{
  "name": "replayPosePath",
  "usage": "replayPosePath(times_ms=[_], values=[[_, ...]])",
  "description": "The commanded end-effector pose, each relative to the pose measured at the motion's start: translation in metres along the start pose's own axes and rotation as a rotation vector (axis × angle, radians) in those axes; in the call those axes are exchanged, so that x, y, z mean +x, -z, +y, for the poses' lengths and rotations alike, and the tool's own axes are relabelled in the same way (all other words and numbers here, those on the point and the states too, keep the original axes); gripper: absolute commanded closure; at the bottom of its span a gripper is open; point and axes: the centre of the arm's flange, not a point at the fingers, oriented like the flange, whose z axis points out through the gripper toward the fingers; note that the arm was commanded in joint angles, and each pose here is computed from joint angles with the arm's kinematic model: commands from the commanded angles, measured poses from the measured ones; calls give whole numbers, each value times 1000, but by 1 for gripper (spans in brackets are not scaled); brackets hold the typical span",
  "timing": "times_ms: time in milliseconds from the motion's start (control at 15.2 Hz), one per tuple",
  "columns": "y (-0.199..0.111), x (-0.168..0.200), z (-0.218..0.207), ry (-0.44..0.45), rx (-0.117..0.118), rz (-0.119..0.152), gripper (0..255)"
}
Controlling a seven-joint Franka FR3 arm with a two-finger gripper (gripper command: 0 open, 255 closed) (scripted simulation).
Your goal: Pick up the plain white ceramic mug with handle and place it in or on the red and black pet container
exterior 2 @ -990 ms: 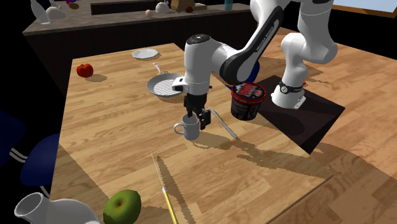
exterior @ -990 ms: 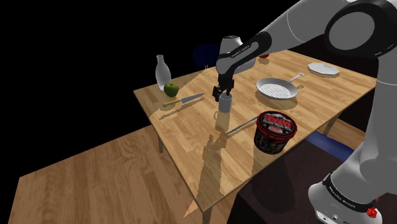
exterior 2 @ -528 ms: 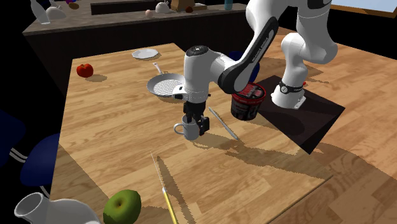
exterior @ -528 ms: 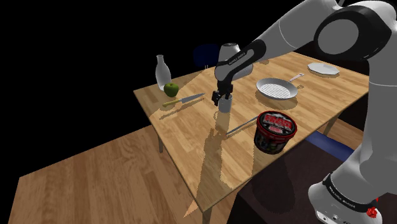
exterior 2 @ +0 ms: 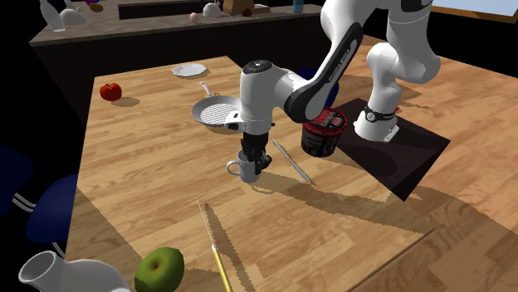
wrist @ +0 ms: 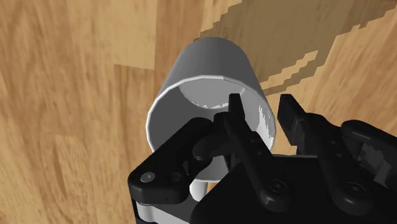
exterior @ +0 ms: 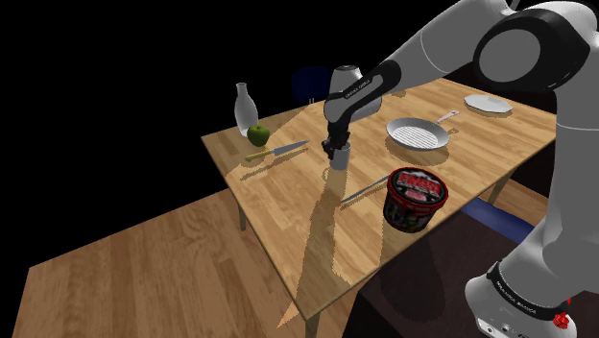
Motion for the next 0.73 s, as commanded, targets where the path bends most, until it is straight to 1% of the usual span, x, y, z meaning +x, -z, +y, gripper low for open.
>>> replayPosePath(times_ms=[0, 462, 660], values=[[0, 0, 0, 0, 0, 0, 255], [0, 0, 0, 0, 0, 0, 255], [16, 1, 0, 0, 0, 0, 255]])
